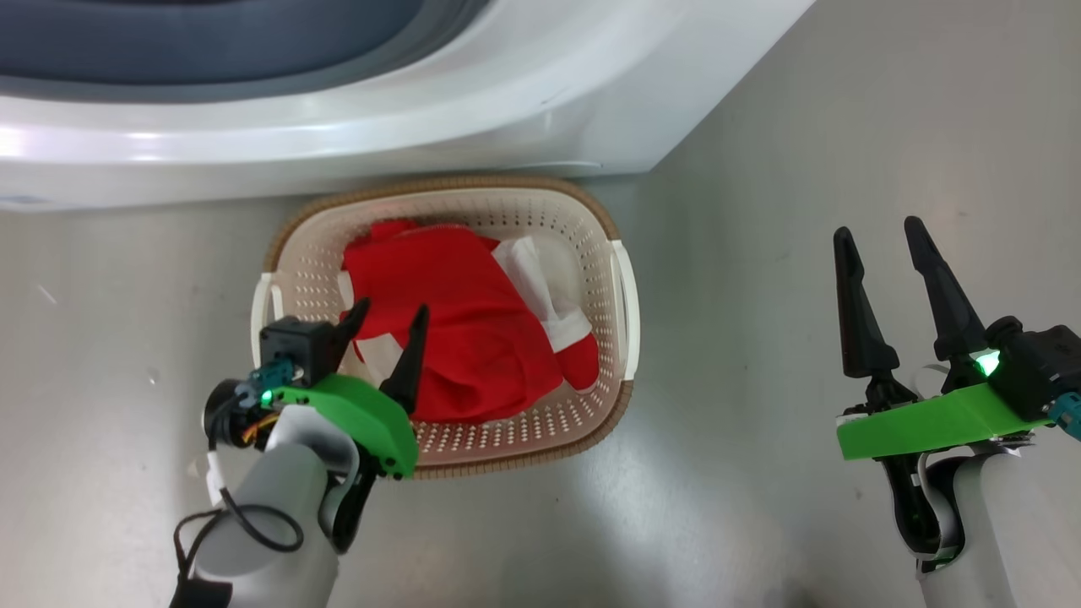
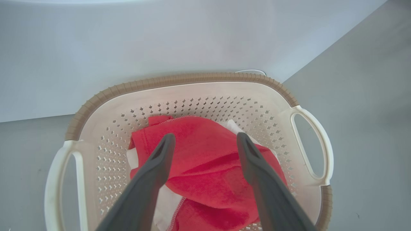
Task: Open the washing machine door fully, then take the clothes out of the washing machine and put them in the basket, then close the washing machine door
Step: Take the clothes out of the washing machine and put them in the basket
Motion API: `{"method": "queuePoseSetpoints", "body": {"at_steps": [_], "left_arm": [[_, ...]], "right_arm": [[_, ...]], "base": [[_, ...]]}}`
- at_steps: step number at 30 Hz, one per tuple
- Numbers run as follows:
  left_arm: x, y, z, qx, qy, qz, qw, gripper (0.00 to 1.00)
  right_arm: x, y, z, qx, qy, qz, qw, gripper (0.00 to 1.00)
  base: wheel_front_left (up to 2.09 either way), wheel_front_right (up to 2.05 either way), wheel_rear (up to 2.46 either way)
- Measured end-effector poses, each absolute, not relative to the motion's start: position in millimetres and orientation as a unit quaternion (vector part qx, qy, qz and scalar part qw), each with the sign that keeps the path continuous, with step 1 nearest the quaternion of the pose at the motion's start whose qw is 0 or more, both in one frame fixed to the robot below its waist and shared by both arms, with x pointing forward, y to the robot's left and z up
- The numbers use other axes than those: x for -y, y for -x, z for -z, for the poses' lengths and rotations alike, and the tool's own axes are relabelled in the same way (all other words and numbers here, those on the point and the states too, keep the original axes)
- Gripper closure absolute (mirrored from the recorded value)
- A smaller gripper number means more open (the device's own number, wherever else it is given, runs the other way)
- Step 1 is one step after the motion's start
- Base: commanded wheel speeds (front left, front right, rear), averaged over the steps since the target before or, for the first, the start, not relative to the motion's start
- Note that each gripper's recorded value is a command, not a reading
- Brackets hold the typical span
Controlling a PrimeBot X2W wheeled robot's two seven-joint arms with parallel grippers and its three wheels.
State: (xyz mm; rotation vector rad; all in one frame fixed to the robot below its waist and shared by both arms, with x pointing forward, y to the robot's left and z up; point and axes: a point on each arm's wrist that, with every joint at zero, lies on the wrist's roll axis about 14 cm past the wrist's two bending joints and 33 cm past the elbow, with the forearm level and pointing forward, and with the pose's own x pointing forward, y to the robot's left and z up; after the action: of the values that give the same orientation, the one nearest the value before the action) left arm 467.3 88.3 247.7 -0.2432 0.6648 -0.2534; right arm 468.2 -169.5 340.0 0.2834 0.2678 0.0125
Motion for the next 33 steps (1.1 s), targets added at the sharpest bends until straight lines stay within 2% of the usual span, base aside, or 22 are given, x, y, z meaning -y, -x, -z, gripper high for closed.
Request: {"method": "queuePoseSetpoints", "body": {"at_steps": [11,18,33], "left_arm": [[-107,-466,-285,-0.281,0.125,0.095,0.947,0.00],[-128,-471,-332,-0.214,0.110,0.077,0.968,0.00],[-157,-453,-411,-0.103,0.090,0.050,0.989,0.00]], "right_arm": [[167,-467,-370,-0.106,-0.140,-0.014,0.984,0.00],[164,-455,-391,-0.091,-0.141,-0.020,0.986,0.00],[169,-424,-425,-0.065,-0.136,-0.017,0.988,0.00]], "base": [[0.00,0.00,0.00],[0.00,0.00,0.00],[0.00,0.00,0.00]]}}
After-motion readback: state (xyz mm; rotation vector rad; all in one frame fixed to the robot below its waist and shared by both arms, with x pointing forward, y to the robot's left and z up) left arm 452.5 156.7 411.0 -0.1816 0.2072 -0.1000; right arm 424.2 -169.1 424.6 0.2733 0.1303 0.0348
